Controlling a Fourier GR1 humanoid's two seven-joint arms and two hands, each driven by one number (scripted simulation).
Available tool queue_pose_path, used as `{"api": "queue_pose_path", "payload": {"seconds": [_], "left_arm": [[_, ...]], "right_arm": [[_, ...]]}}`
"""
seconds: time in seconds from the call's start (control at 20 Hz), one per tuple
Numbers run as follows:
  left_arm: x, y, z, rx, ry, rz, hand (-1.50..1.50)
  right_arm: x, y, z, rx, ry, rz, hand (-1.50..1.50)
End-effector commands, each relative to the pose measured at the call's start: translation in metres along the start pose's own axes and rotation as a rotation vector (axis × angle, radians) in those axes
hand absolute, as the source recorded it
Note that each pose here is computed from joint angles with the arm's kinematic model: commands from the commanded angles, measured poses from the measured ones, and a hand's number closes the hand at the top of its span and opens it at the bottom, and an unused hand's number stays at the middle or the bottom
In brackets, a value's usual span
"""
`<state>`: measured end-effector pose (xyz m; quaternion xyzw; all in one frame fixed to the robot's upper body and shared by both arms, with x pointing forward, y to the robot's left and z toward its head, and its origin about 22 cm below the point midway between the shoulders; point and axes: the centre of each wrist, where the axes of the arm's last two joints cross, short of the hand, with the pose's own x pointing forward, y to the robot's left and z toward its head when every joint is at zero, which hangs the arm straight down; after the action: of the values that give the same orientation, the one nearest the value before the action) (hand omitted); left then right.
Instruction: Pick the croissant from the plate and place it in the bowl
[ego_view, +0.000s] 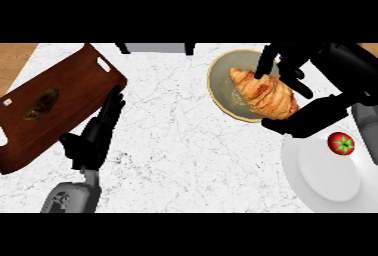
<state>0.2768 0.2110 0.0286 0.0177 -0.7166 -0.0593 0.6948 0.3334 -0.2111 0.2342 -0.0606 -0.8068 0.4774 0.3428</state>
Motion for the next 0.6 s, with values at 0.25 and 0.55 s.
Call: {"api": "queue_pose_path", "payload": {"seconds": [0.25, 0.55], "left_arm": [[0.001, 0.015, 0.000, -0.002, 0.004, -0.024, 0.00], [0.003, -0.001, -0.001, -0.001, -0.003, -0.006, 0.00]], "right_arm": [[-0.079, 0.048, -0.034, 0.016, 0.068, 0.107, 1.50], [-0.130, 0.065, -0.026, 0.051, 0.138, 0.119, 1.50]]}}
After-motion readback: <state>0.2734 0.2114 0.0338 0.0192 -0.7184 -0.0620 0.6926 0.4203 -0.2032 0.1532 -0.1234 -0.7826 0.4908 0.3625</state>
